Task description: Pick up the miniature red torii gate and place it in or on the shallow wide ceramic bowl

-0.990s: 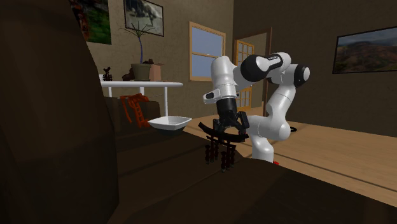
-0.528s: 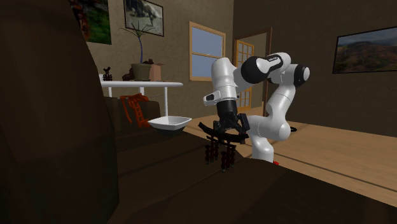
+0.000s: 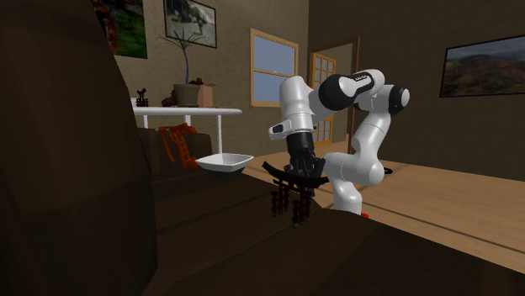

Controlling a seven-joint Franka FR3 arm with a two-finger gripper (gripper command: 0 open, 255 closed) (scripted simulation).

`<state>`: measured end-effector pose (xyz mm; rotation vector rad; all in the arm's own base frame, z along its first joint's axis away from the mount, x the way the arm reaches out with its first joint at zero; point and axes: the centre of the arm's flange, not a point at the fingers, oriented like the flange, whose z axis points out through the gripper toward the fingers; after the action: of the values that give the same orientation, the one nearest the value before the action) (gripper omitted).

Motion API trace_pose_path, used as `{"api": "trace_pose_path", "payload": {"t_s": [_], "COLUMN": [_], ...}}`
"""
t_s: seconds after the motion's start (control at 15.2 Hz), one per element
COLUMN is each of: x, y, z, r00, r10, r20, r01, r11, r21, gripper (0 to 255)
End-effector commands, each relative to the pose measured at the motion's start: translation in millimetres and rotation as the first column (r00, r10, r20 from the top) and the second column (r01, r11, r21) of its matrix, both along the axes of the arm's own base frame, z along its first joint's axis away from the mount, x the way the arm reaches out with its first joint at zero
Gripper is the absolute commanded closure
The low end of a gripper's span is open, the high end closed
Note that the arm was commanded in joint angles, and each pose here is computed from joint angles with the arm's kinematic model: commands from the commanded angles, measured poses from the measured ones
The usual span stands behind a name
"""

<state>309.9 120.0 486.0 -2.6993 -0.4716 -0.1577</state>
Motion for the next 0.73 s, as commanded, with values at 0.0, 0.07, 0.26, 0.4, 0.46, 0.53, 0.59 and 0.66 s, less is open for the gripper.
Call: {"api": "trace_pose_path", "payload": {"t_s": [0.0,0.07,0.26,0.4,0.46,0.53,0.59,0.66], "x": [0,0,0,0,0,0,0,0], "y": [0,0,0,0,0,0,0,0], "z": [0,0,10,21,26,32,37,42], "r00": [1.000,1.000,1.000,1.000,1.000,1.000,1.000,1.000], "r10": [0.000,0.000,0.000,0.000,0.000,0.000,0.000,0.000], "r20": [0.000,0.000,0.000,0.000,0.000,0.000,0.000,0.000], "r01": [0.000,0.000,0.000,0.000,0.000,0.000,0.000,0.000], "r11": [1.000,1.000,1.000,1.000,1.000,1.000,1.000,1.000], "r21": [0.000,0.000,0.000,0.000,0.000,0.000,0.000,0.000], "gripper": [255,255,255,255,255,255,255,255]}}
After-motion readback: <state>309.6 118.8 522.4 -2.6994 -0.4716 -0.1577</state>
